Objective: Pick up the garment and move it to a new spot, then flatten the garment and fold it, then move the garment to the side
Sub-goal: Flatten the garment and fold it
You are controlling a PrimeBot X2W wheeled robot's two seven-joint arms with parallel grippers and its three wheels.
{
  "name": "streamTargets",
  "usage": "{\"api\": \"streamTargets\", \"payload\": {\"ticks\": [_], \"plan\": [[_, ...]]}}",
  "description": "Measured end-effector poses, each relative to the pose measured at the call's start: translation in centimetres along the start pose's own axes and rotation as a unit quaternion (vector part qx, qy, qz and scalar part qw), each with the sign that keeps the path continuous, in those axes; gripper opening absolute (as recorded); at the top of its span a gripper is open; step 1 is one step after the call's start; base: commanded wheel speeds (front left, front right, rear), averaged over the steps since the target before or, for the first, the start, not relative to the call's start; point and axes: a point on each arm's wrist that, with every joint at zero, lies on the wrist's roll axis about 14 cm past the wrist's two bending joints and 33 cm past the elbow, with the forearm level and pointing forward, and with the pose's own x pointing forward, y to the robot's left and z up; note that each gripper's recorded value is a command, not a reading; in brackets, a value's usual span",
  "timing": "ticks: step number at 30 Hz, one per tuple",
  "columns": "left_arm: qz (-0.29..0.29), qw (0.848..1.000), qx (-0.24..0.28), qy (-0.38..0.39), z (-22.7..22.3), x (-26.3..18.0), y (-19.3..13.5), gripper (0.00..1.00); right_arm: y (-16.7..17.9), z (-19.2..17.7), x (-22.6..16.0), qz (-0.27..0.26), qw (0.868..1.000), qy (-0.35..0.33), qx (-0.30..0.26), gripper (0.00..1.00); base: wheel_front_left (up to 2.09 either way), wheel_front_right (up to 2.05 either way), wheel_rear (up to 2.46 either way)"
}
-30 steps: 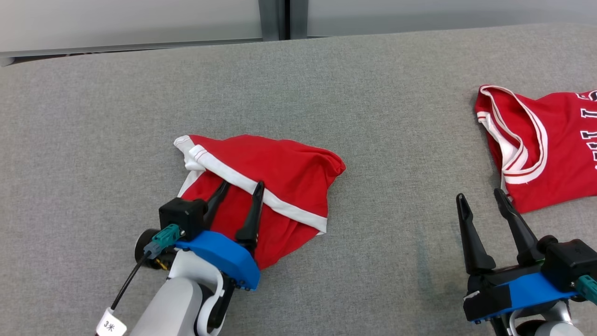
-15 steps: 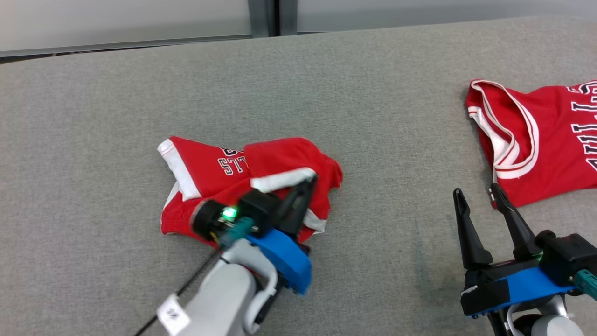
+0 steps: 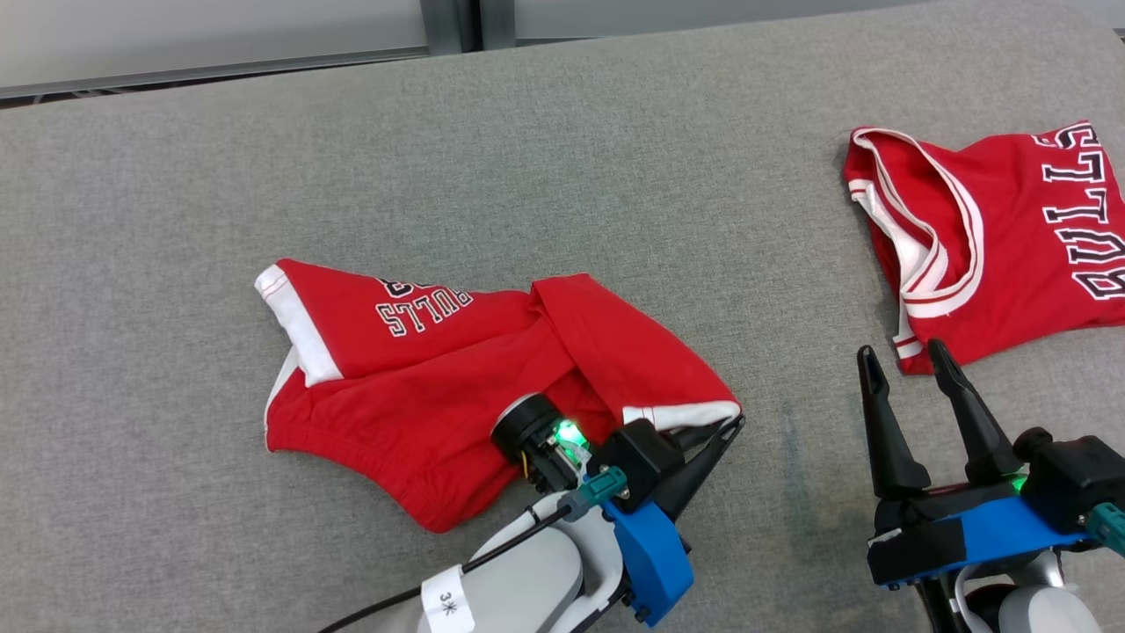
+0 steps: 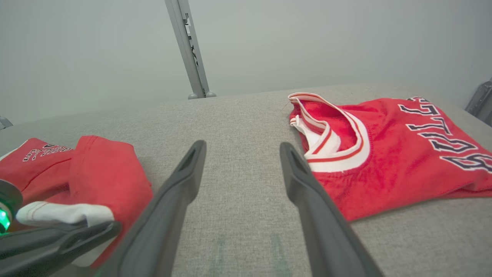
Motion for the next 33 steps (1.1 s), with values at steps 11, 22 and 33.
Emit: {"api": "streamTargets", "payload": {"ticks": [11,22,33], "plan": [[0.012,0.996,0.035,-0.08,4.6,-1.1,0.2,1.0,1.0,1.3,0.2,0.014,1.0,-0.023,0.006,1.0,0.0,0.0,0.0],[0.239,0.96,0.018,-0.148,7.0,-10.2,9.4,1.0,3.4,2.9,0.2,0.049,0.998,-0.039,-0.009,1.0,0.0,0.0,0.0],[0.462,0.863,0.013,-0.202,8.1,-24.0,15.8,1.0,4.5,4.6,-0.7,0.069,0.996,-0.05,-0.028,1.0,0.0,0.0,0.0]]}}
